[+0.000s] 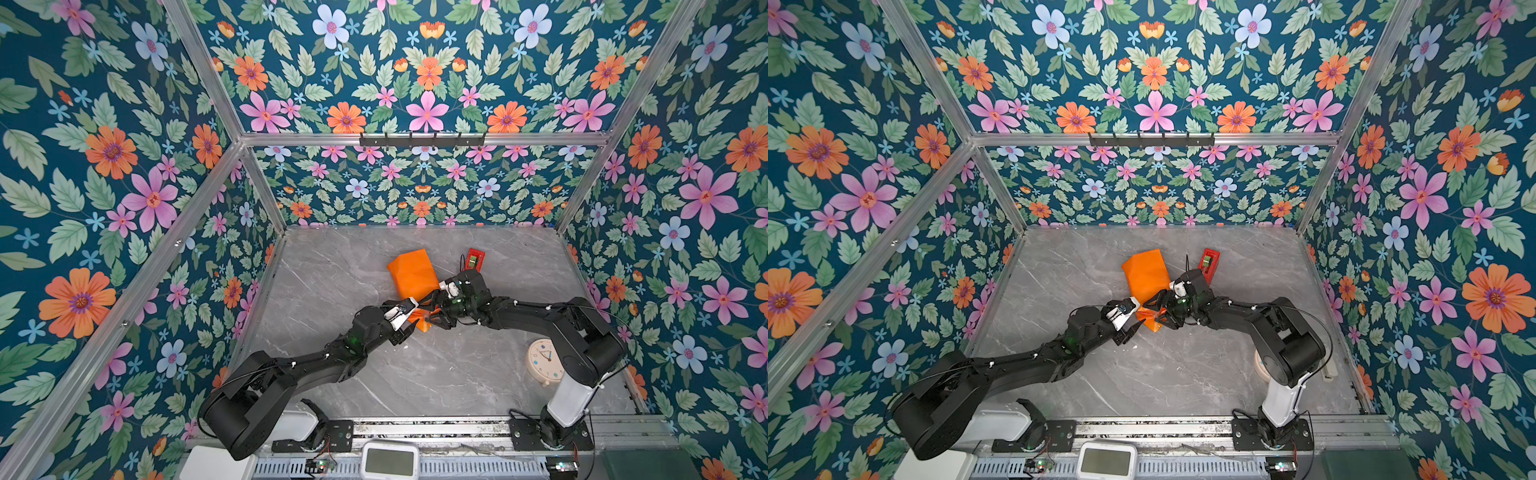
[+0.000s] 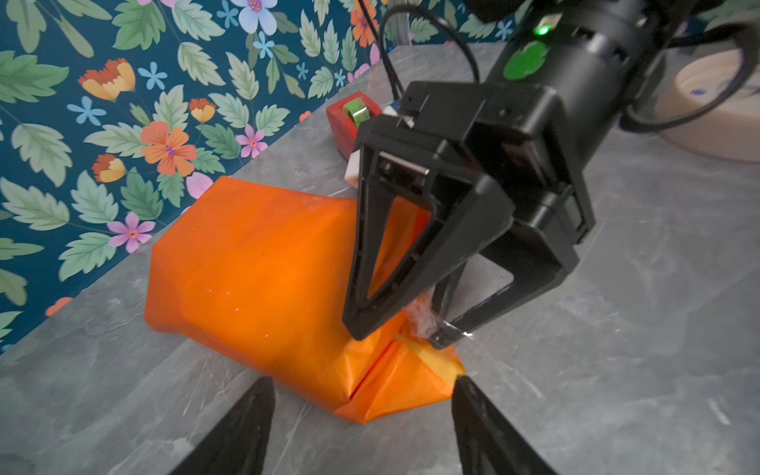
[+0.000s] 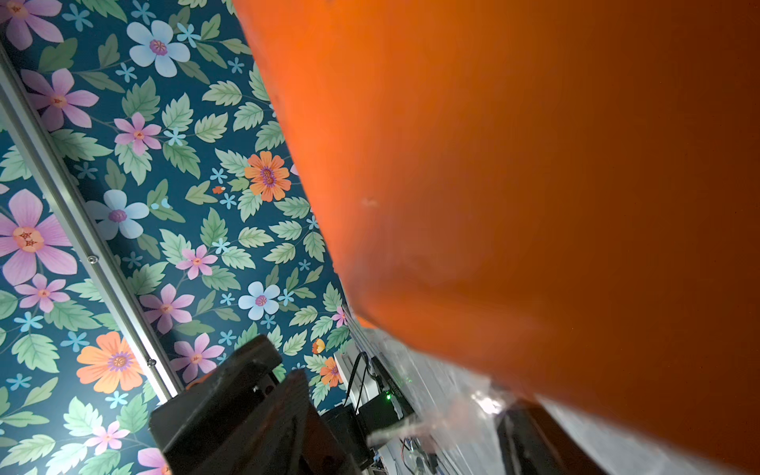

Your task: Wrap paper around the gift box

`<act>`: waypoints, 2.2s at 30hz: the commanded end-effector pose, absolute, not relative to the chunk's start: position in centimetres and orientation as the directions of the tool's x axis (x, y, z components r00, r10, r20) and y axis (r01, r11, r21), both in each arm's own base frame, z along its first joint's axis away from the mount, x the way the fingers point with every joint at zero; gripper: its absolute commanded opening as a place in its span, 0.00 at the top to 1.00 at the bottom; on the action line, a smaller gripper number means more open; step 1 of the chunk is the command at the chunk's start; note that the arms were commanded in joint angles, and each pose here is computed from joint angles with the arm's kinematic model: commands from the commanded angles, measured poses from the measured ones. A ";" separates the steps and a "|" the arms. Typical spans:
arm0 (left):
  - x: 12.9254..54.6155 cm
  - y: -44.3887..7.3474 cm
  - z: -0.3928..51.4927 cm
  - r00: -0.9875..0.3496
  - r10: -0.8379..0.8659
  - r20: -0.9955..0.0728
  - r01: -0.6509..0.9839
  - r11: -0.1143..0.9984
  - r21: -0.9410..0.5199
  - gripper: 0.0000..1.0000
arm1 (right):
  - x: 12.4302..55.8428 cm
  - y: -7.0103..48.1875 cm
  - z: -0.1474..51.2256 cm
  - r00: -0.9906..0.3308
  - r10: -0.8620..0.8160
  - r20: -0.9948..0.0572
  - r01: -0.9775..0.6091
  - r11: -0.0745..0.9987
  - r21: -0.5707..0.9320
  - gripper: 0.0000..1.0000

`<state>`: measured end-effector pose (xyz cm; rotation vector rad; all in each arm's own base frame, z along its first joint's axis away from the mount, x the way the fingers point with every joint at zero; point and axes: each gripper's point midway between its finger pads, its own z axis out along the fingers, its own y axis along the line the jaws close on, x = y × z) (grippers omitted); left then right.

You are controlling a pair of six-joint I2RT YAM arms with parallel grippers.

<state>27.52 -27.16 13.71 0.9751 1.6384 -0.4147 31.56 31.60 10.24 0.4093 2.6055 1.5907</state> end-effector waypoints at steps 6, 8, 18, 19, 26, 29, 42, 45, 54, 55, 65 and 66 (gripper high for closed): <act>24.9 -28.0 15.7 -0.153 0.148 -0.977 0.834 0.549 -0.047 0.43 | 29.0 30.7 14.1 -0.973 0.220 0.063 0.139 0.352 0.926 0.28; 24.7 -28.5 16.0 -0.160 0.129 -0.979 0.855 0.513 -0.072 0.44 | 28.4 30.8 15.1 -0.977 0.204 0.056 0.123 0.331 0.936 0.28; 24.4 -31.0 19.3 -0.175 -0.018 -0.984 0.920 0.353 -0.170 0.40 | 26.7 30.9 18.6 -0.984 0.175 0.022 0.072 0.282 0.957 0.27; 24.4 -31.1 19.4 -0.173 -0.020 -0.985 0.923 0.346 -0.169 0.40 | 26.6 30.9 18.7 -0.985 0.172 0.020 0.069 0.282 0.957 0.27; 24.6 -32.3 20.0 -0.173 -0.027 -0.985 0.940 0.294 -0.173 0.48 | 26.5 31.2 19.3 -0.986 0.167 0.013 0.059 0.273 0.960 0.27; 24.3 -32.7 20.1 -0.179 -0.029 -0.983 0.950 0.256 -0.181 0.55 | 26.6 31.2 19.3 -0.986 0.169 0.017 0.062 0.270 0.961 0.27; 24.4 -31.6 20.3 -0.203 -0.073 -0.977 0.936 0.279 -0.215 1.00 | 27.3 30.0 19.2 -0.965 0.261 0.021 0.098 0.287 0.953 0.27; 24.2 -30.8 19.4 -0.235 -0.064 -0.970 0.917 0.316 -0.243 1.00 | 28.0 28.0 18.9 -0.926 0.376 0.030 0.135 0.257 0.957 0.25; 26.2 -26.7 18.1 -0.281 -0.055 -0.958 0.811 0.520 -0.268 1.00 | 27.7 27.4 20.4 -0.923 0.384 -0.035 0.064 0.243 0.968 0.24; 26.4 -26.3 18.3 -0.282 -0.058 -0.958 0.805 0.528 -0.269 1.00 | 27.7 27.5 20.4 -0.926 0.374 -0.038 0.059 0.244 0.968 0.24; 25.2 -28.6 19.7 -0.308 -0.069 -0.949 0.878 0.363 -0.311 0.24 | 27.3 29.4 21.8 -0.959 0.278 -0.062 0.004 0.229 0.973 0.24; 25.3 -28.9 20.1 -0.310 -0.084 -0.947 0.884 0.342 -0.320 0.21 | 27.2 29.6 22.0 -0.961 0.267 -0.066 -0.004 0.226 0.974 0.24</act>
